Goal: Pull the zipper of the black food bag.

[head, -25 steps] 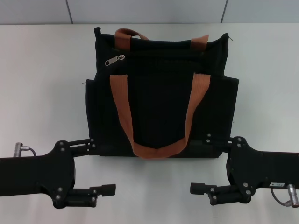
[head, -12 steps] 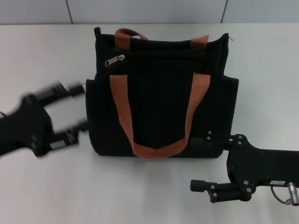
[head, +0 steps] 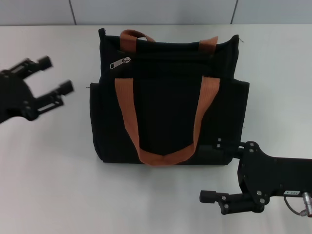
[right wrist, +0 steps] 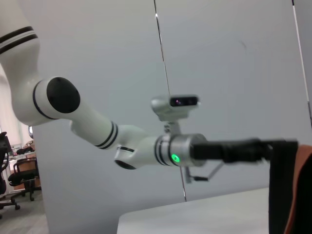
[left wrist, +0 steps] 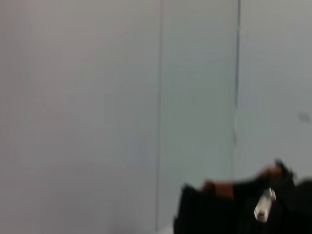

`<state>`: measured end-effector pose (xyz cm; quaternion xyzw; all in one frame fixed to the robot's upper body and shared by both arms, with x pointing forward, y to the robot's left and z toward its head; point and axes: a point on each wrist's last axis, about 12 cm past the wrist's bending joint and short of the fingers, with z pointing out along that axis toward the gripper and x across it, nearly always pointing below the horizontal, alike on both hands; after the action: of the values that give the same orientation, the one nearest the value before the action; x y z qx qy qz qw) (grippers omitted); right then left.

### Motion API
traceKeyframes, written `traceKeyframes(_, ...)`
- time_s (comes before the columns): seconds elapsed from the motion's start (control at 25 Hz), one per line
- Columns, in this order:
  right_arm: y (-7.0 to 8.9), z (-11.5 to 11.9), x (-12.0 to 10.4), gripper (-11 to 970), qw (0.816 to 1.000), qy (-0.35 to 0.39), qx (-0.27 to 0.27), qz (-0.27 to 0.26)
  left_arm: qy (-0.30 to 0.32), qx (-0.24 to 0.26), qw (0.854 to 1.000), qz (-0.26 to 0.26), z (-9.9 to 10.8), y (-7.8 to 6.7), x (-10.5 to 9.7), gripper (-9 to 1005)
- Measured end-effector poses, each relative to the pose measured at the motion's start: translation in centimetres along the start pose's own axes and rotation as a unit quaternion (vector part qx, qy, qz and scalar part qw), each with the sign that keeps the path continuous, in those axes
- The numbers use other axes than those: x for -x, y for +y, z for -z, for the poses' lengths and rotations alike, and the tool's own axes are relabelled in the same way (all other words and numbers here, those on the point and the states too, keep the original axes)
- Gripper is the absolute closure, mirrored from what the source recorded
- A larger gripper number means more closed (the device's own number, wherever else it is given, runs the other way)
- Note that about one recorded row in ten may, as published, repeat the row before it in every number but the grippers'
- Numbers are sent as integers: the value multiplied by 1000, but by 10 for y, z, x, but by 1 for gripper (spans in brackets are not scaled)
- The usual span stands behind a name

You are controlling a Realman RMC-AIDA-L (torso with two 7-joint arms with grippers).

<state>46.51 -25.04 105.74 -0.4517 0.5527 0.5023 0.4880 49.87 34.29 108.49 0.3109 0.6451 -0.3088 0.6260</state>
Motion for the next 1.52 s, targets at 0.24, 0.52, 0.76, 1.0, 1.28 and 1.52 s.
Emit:
traceKeyframes(0.24,0,0,0,127,1000,-1,1,-3,59,-50,996,-37,-45,-7,-11,329)
traceKeyframes(0.52,0,0,0,126,1000,1,0,-6,63,-51,995,-62,-66,-1,-6,346)
traceKeyframes(0.76,-1,0,0,127,1000,1,-2,-6,60,-52,994,-75,-72,2,-1,421)
traceKeyframes(1.0,0,-1,0,126,1000,-2,0,-7,41,-57,995,-75,-74,2,4,556)
traceKeyframes(1.28,-2,-2,15,127,996,-83,-14,-29,0,-58,996,-74,-67,-1,11,876)
traceKeyframes(1.52,-26,-5,43,127,981,-124,-13,-151,-15,-68,995,-76,-67,-6,12,968)
